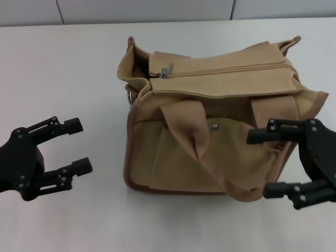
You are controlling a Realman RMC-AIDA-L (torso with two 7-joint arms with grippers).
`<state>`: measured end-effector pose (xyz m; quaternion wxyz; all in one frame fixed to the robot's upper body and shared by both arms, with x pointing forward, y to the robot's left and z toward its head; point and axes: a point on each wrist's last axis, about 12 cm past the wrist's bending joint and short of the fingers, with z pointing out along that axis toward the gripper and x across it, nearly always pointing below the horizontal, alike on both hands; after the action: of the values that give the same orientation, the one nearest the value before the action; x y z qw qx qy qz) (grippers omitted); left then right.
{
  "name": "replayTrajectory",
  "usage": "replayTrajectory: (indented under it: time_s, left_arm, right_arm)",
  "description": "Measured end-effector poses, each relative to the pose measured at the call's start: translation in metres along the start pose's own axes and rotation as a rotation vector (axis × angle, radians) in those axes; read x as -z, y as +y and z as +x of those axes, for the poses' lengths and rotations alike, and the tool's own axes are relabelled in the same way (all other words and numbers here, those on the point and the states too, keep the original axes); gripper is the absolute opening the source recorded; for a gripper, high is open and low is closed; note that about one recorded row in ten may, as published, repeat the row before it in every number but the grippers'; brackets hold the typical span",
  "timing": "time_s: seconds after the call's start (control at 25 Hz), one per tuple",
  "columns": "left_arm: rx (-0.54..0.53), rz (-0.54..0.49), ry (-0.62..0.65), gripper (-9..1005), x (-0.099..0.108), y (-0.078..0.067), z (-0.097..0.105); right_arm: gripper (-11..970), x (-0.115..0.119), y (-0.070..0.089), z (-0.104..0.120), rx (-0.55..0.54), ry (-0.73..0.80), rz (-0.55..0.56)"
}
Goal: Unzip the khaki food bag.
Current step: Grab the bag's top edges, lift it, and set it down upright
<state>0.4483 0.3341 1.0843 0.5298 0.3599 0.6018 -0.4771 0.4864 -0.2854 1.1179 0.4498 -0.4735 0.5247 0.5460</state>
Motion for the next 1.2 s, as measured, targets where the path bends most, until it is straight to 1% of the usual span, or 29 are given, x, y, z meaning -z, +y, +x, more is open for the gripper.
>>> replayTrajectory:
  time_s: [0.08,0.16,0.2,0.28,0.32,0.48,0.52,0.6,0.72,0.76,1.0,1.2]
  left_arm:
    - [-0.039,-0.052,-0.008,789,-0.004,-0.003,0.010]
    - [-0.056,-0.066,-0.006,785,-0.006,-0.004,0.013]
    - [-0.085,-0.086,0.000,784,-0.011,-0.006,0.020]
    - [-0.161,-0.125,0.022,781,-0.027,-0.013,0.042]
    - [-0.162,-0.126,0.022,779,-0.028,-0.014,0.044]
    - [-0.164,-0.150,0.010,773,-0.044,-0.016,0.057]
    - [-0.164,-0.150,0.010,771,-0.044,-0.016,0.057]
    - [-0.172,-0.177,-0.015,768,-0.056,-0.016,0.063]
    - [-0.183,-0.196,-0.024,763,-0.062,-0.015,0.066]
    - [-0.192,-0.222,-0.019,762,-0.067,-0.010,0.068]
    - [-0.172,-0.229,0.010,752,-0.074,-0.003,0.068]
    - [-0.185,-0.230,0.006,744,-0.075,-0.003,0.068]
  right_arm:
    - [840,0.000,-0.002,-0.002,0.007,-0.009,0.011]
    - [840,-0.001,-0.004,-0.004,0.016,-0.019,0.021]
    - [840,0.000,-0.006,-0.005,0.020,-0.024,0.027]
    - [840,-0.001,-0.008,-0.007,0.025,-0.030,0.043]
    - [840,-0.001,-0.010,-0.007,0.026,-0.030,0.050]
    - [840,-0.004,-0.014,-0.007,0.026,-0.026,0.062]
    - [840,-0.004,-0.015,-0.008,0.027,-0.024,0.065]
    - [840,-0.005,-0.017,-0.007,0.028,-0.022,0.073]
    - [840,-0.005,-0.018,-0.007,0.032,-0.023,0.083]
    - [840,-0.005,-0.018,-0.007,0.034,-0.025,0.089]
    - [840,-0.004,-0.020,-0.007,0.041,-0.037,0.125]
    - [839,-0.005,-0.021,-0.006,0.040,-0.039,0.126]
